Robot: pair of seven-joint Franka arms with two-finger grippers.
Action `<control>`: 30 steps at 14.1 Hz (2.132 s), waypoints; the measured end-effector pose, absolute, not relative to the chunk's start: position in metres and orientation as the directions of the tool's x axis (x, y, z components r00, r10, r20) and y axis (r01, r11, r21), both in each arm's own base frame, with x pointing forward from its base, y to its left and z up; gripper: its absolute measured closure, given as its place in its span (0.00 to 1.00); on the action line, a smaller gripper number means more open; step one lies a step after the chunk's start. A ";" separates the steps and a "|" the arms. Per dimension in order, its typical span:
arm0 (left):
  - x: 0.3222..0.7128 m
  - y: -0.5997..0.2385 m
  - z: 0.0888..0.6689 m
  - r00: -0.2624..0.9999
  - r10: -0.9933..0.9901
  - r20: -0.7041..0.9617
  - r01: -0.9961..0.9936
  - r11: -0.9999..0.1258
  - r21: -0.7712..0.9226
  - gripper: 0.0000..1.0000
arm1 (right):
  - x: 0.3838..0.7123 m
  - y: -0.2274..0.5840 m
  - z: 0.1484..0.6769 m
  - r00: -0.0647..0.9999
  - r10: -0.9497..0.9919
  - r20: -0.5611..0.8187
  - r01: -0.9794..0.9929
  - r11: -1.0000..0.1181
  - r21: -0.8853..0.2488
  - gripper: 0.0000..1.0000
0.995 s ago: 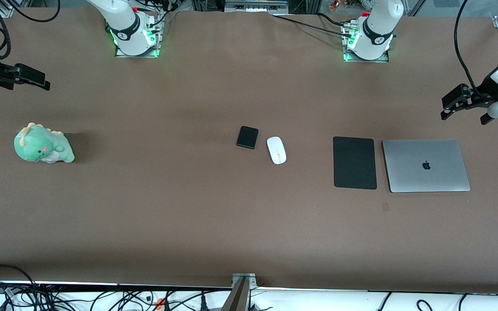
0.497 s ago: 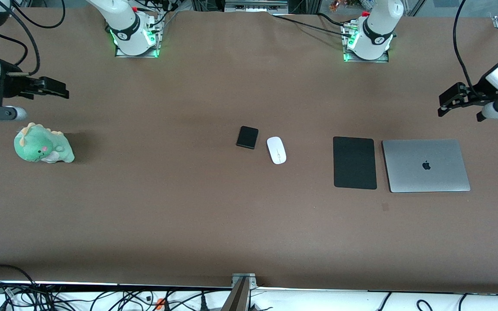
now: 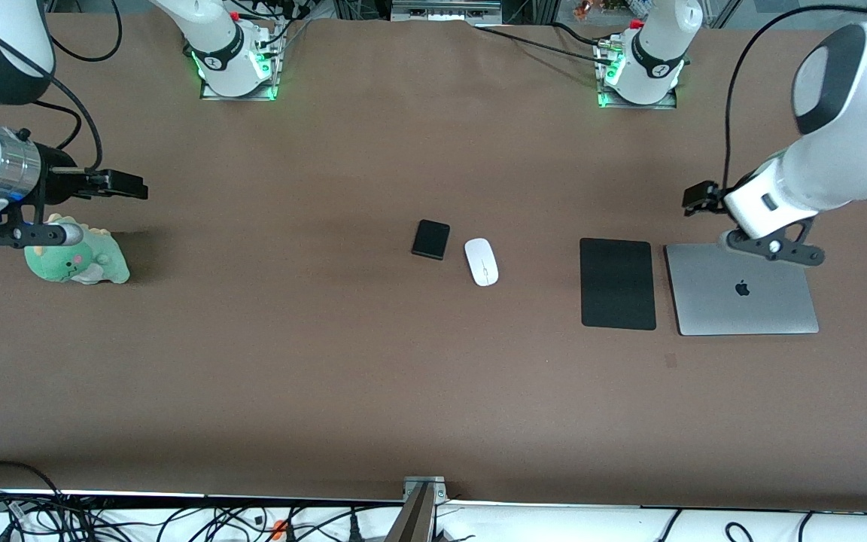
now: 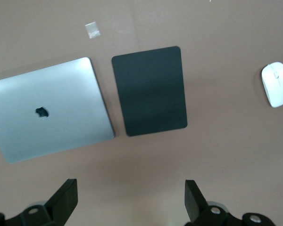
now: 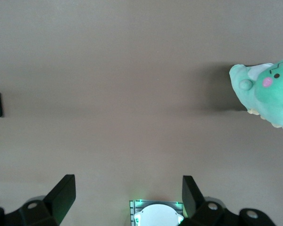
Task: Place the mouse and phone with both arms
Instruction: 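Move the left gripper toward the white mouse while the right gripper advances, then grasp the white mouse with the left gripper while the right gripper nears the phone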
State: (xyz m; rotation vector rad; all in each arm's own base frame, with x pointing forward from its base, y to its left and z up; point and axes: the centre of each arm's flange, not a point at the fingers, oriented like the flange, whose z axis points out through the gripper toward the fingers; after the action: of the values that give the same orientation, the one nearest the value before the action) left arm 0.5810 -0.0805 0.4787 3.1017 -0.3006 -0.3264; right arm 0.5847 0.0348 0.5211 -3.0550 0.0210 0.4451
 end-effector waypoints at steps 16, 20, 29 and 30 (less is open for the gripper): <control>0.610 -0.246 0.316 0.993 0.031 -0.118 0.039 -0.997 0.065 0.00 | 0.626 0.154 0.396 0.915 -0.294 -0.278 -0.301 -0.954 0.018 0.00; 0.581 -0.325 0.259 0.991 0.030 -0.127 0.040 -0.996 0.076 0.00 | 0.628 0.152 0.386 0.912 -0.301 -0.280 -0.307 -0.951 0.024 0.00; 0.542 -0.393 0.181 0.985 0.110 -0.130 0.123 -0.988 0.095 0.00 | 0.624 0.176 0.387 0.921 -0.283 -0.267 -0.288 -0.957 0.021 0.00; 0.540 -0.394 0.177 0.985 0.112 -0.135 0.125 -0.988 0.092 0.00 | 0.622 0.181 0.387 0.924 -0.276 -0.264 -0.281 -0.960 0.020 0.00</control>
State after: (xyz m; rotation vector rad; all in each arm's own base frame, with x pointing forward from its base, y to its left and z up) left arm 0.5405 -0.3940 0.1774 3.0294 0.1817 -0.1967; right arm 0.6224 0.1809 0.3870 -3.0634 0.4430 0.4169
